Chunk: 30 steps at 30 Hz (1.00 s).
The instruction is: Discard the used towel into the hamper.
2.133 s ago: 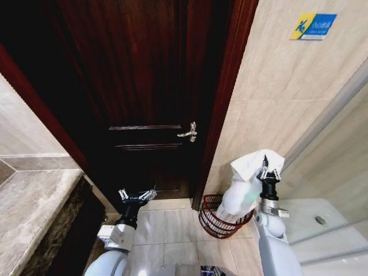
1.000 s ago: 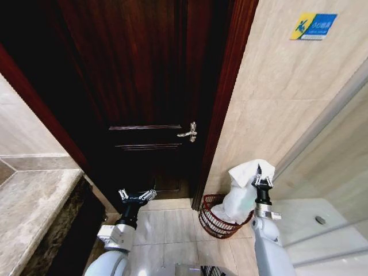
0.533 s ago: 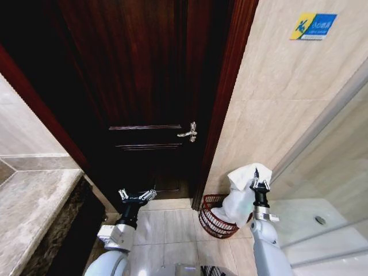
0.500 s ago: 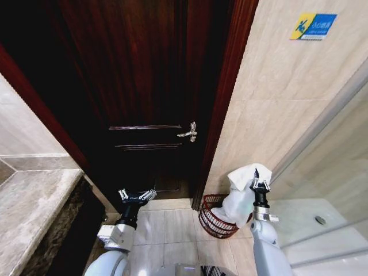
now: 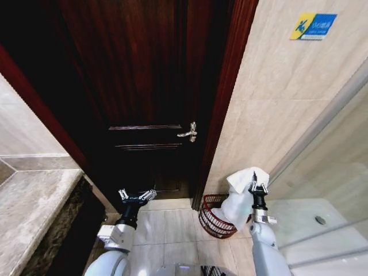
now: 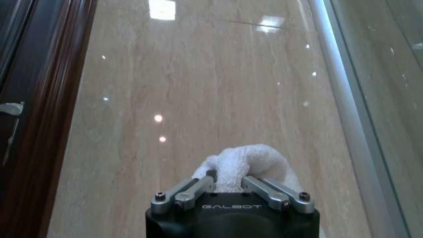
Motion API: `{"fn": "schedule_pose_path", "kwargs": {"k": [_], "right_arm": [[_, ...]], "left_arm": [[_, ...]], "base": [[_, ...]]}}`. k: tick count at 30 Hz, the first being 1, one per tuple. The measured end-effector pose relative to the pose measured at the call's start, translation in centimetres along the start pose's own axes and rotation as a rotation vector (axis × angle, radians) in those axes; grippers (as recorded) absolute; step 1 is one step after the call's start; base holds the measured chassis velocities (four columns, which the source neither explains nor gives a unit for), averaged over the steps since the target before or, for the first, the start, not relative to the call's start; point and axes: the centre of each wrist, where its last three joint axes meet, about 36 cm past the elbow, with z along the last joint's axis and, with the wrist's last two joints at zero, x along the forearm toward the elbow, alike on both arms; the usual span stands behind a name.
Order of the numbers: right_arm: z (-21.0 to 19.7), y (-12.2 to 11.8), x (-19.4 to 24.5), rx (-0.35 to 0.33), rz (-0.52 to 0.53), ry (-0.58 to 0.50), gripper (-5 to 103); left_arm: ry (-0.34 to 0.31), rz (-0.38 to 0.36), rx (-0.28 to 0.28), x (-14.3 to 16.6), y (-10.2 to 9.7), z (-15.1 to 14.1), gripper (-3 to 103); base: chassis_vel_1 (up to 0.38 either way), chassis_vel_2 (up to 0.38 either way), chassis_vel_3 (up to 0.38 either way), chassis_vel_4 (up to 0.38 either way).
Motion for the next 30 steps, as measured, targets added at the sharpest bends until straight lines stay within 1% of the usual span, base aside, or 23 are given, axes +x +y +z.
{"fn": "schedule_pose_path", "kwargs": {"k": [6,13,21,30], "right_arm": [[0.4,-0.1,-0.1,0.0,0.005,0.007,6],[1.7,-0.2,0.0,-0.016,0.031,0.033,6],[2.8,-0.4,-1.9,-0.024,0.057,0.03,6],[3.0,0.8,-3.9,-0.024,0.061,0.009,6]], "left_arm": [[0.0,0.0,0.0,0.0,0.0,0.0,100],[0.0,0.0,0.0,0.0,0.0,0.0,100],[0.0,0.0,0.0,0.0,0.0,0.0,100],[0.0,0.0,0.0,0.0,0.0,0.0,100]], "base": [[0.0,0.0,0.0,0.0],[0.0,0.0,0.0,0.0],[0.0,0.0,0.0,0.0],[0.0,0.0,0.0,0.0]]}}
